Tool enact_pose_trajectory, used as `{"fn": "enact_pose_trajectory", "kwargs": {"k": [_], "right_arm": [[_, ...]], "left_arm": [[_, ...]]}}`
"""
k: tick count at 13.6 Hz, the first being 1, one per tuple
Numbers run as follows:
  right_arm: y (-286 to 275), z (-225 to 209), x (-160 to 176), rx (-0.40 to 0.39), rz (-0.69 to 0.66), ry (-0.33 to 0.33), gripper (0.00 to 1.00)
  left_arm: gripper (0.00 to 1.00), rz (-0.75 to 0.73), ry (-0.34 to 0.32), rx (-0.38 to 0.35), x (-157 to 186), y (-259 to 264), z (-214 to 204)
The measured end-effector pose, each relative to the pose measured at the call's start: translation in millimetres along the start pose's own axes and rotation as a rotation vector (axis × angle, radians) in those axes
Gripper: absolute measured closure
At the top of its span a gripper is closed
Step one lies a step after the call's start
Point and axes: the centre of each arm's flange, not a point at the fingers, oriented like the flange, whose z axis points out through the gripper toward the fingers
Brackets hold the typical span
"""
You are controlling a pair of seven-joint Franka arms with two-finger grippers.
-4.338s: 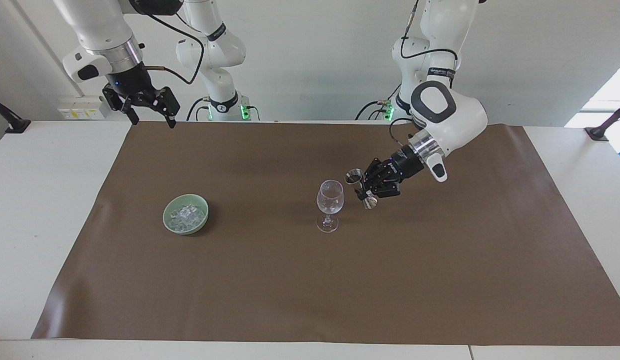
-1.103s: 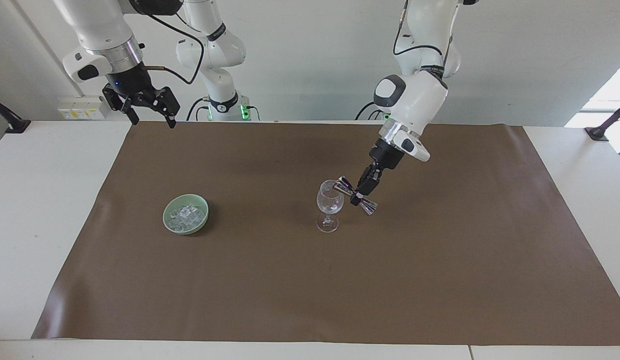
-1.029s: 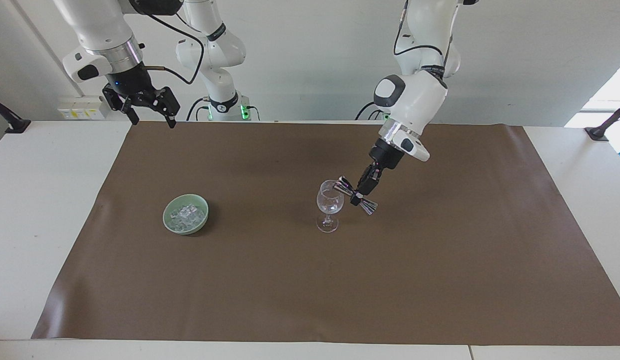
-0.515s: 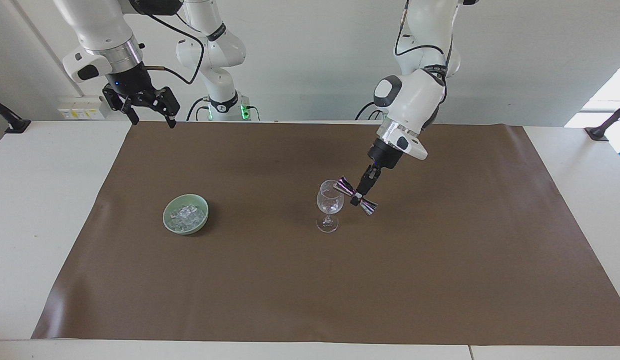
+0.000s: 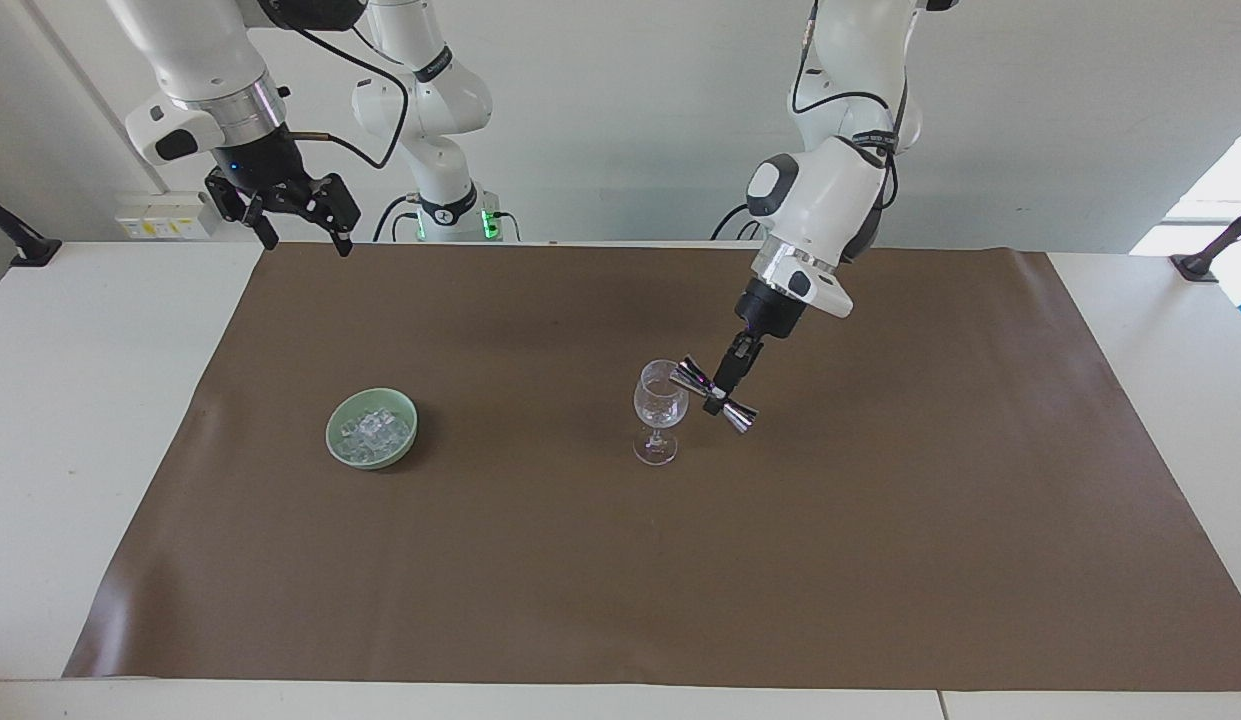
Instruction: Pour wine and add ice with both arms
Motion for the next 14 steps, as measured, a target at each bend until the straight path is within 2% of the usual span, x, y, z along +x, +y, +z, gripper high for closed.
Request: {"fn": "enact_pose_trajectory", "kwargs": {"k": [8, 14], "right_arm": [[0, 0, 0, 0.000, 0.000, 0.000, 0.00], [0, 0, 0, 0.000, 0.000, 0.000, 0.00]], "left_arm": [[0.79, 0.025, 0.048, -0.052, 2, 4, -1], [0.79, 0.099, 0.047, -0.048, -14, 6, 2]]}}
